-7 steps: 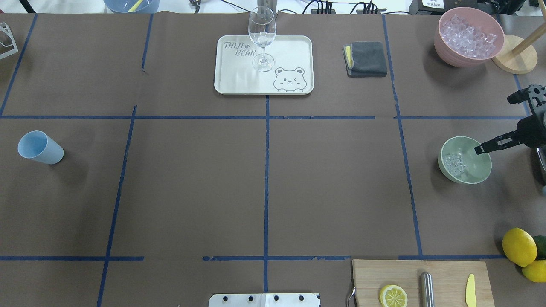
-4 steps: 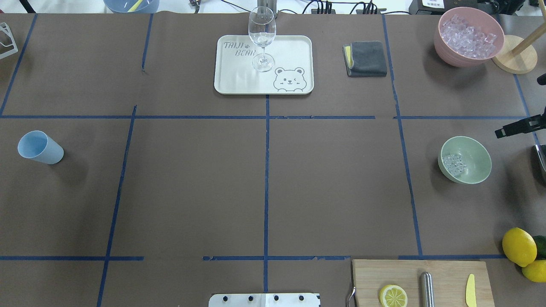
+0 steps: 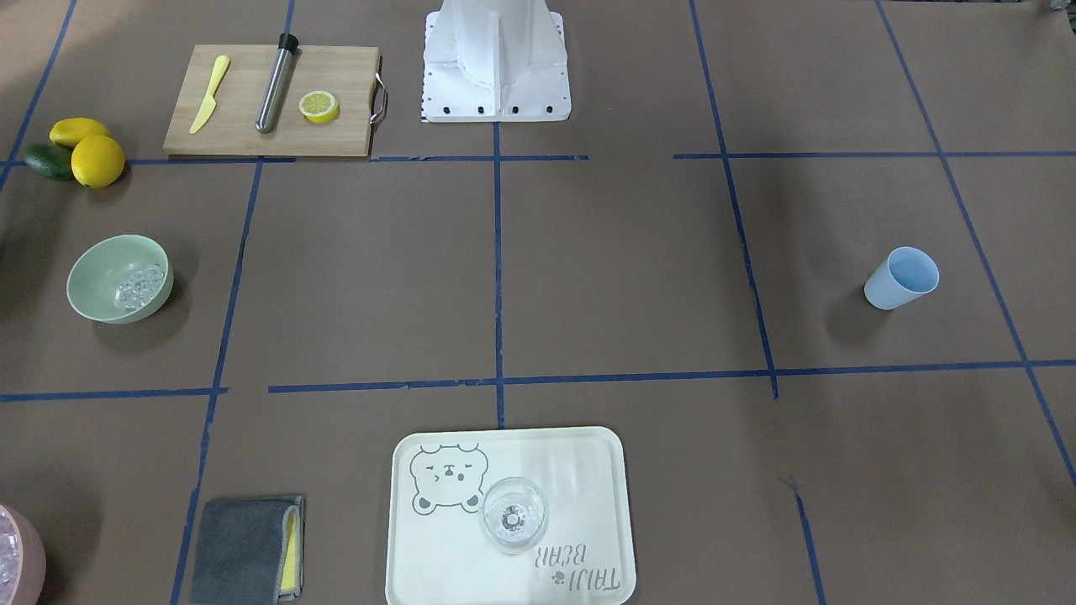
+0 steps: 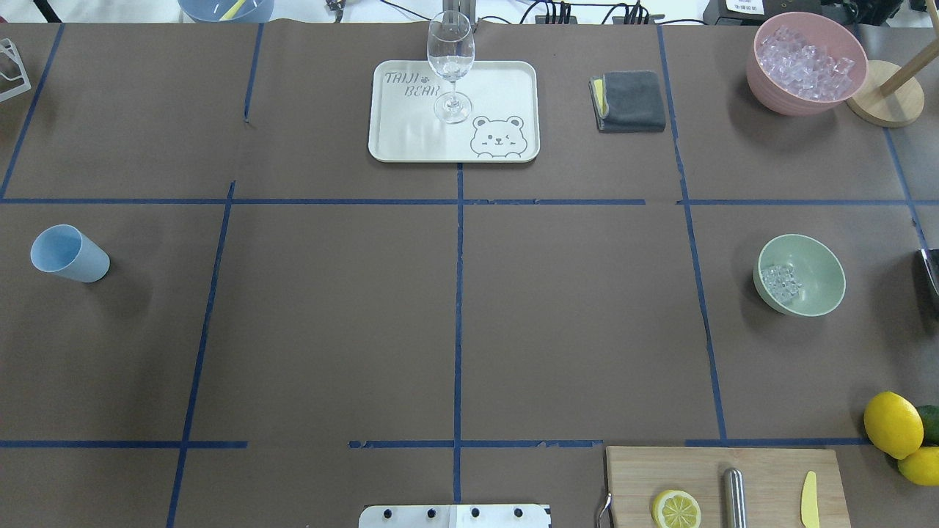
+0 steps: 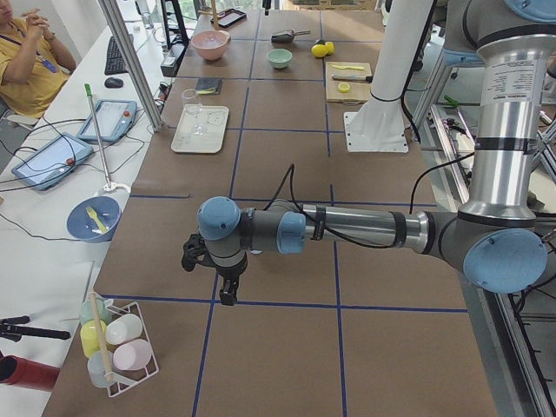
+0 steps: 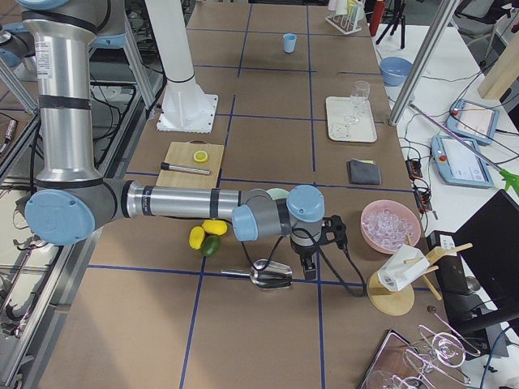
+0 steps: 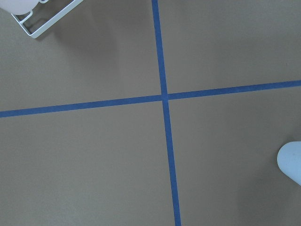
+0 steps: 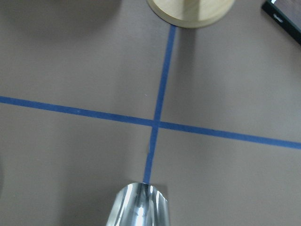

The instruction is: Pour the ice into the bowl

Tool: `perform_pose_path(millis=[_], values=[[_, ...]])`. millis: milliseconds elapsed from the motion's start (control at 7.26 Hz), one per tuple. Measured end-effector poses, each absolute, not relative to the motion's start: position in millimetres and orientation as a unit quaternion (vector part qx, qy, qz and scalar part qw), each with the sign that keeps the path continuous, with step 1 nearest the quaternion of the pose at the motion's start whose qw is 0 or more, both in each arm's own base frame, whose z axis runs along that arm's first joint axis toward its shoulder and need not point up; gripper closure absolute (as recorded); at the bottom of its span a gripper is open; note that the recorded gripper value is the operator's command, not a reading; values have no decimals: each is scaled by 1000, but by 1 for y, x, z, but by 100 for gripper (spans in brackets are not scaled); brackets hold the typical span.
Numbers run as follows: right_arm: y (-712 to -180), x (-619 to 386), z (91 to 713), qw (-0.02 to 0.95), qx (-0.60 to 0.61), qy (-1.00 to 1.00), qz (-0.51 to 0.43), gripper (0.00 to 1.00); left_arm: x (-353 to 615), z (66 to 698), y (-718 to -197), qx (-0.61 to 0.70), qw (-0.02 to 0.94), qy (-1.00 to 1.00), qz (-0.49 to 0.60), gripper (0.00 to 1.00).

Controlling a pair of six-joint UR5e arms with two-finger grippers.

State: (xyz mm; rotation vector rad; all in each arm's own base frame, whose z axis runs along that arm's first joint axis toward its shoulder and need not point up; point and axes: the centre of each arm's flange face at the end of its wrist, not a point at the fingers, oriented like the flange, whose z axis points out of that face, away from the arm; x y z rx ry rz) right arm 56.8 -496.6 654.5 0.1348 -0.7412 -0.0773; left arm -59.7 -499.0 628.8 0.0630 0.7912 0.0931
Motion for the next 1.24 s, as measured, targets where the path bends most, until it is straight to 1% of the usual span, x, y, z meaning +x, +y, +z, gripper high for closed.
perform_pose_path(millis=[138, 413, 1240], values=[[-481, 77, 668, 932, 37, -359, -13, 0, -60, 629, -499, 30, 921, 385, 45, 0], [-447, 92, 692, 935, 26, -354, -18, 0, -60, 628, -499, 31, 922, 384, 45, 0], [-449, 86, 687, 933, 50, -353, -48, 0, -62, 628, -496, 33, 928, 369, 48, 0]])
